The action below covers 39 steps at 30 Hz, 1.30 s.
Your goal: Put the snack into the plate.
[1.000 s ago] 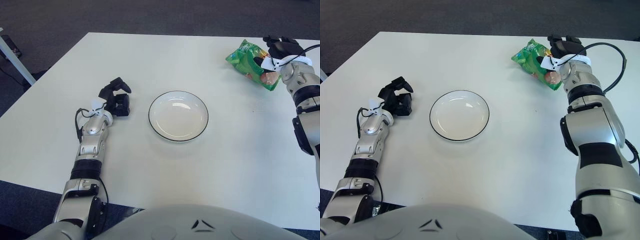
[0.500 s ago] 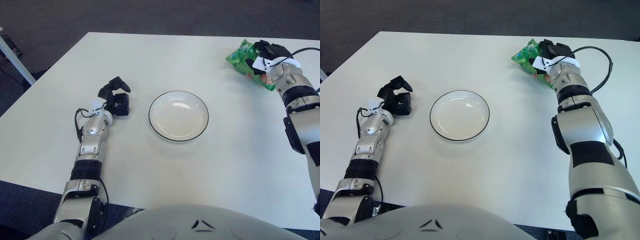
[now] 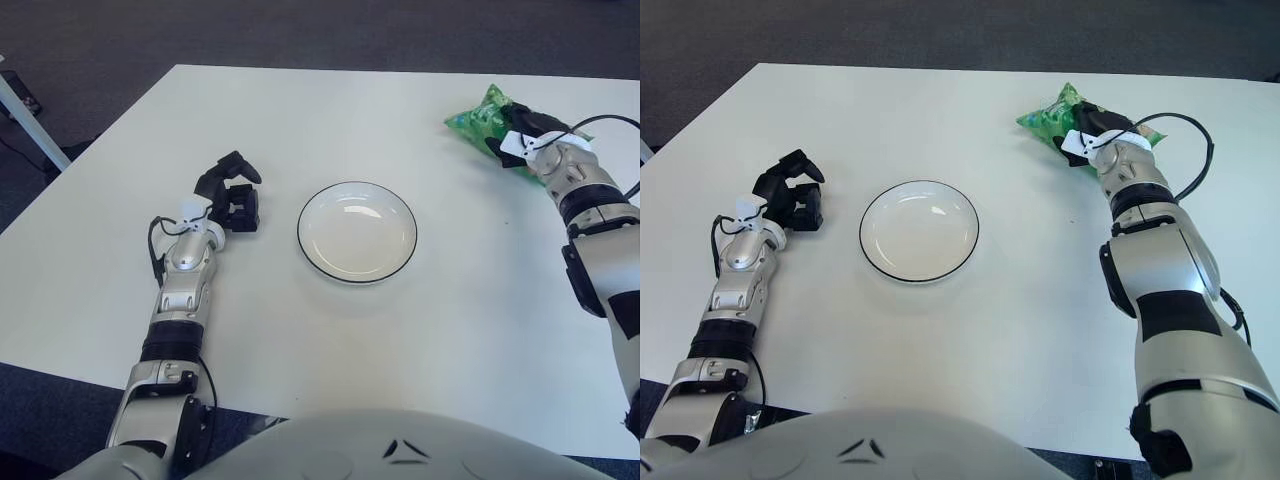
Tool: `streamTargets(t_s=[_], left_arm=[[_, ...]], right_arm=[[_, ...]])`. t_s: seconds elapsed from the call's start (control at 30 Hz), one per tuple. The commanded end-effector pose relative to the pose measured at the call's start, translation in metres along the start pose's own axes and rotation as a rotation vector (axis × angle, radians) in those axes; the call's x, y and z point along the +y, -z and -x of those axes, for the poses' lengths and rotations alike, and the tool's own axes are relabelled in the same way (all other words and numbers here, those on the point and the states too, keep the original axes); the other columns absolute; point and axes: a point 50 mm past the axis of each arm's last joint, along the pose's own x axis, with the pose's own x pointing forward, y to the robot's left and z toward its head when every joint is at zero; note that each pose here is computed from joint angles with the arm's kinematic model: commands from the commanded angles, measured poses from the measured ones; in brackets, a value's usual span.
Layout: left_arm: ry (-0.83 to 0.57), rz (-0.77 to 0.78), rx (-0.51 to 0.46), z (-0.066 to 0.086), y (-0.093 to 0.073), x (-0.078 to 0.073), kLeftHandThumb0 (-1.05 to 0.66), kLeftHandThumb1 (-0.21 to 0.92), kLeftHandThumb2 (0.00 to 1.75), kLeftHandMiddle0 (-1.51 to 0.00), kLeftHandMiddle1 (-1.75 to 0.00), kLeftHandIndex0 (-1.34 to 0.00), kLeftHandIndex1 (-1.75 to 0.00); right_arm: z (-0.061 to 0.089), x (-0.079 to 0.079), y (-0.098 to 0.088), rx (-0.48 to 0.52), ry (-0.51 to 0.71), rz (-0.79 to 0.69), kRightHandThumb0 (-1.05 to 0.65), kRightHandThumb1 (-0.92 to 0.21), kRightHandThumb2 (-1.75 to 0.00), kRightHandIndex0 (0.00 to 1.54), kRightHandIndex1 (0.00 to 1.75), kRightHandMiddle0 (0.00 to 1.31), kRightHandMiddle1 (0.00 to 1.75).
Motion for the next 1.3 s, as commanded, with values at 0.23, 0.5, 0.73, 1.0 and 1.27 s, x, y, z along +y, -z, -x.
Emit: streamTargets(t_s=[0.23, 0.5, 0.73, 1.0, 1.27], left_arm=[[-0.013, 0.046, 0.189, 0.037, 0.046, -0.009, -0.52, 0.21, 1.45, -1.29, -1.75, -0.70, -1.75], [-0.007, 0.041, 0.180, 0.037, 0.046, -0.010, -0.51, 0.24, 1.41, -1.31, -1.75, -0.68, -1.75], [-0.017, 0.049, 0.171, 0.036, 0.046, -0.010, -0.51, 0.24, 1.41, -1.30, -1.75, -0.67, -1.75], [-0.016, 0.032, 0.173, 0.035, 0.045, -0.011, -0.52, 0.20, 1.45, -1.29, -1.75, -0.71, -1.75], [-0.003, 0.033, 0.193, 0.032, 0.047, -0.010, -0.52, 0.21, 1.45, -1.30, -1.75, -0.70, -1.75]], right_arm=[[0.001, 0.012, -0.006, -0.059, -0.087, -0.003, -0.99, -0.92, -1.07, 0.13, 0.06, 0.00, 0.49], [0.004, 0.011, -0.002, -0.111, -0.122, -0.005, -0.99, -0.92, -1.03, 0.14, 0.06, 0.00, 0.50], [0.010, 0.009, 0.005, -0.186, -0.157, 0.023, -0.96, -0.92, -1.01, 0.13, 0.06, 0.00, 0.52], [0.036, -0.006, 0.009, -0.434, -0.173, 0.113, -0.92, -0.92, -0.98, 0.15, 0.06, 0.00, 0.49], [0.067, -0.028, -0.003, -0.562, -0.182, 0.189, -0.90, -0.92, -0.98, 0.19, 0.09, 0.00, 0.48]])
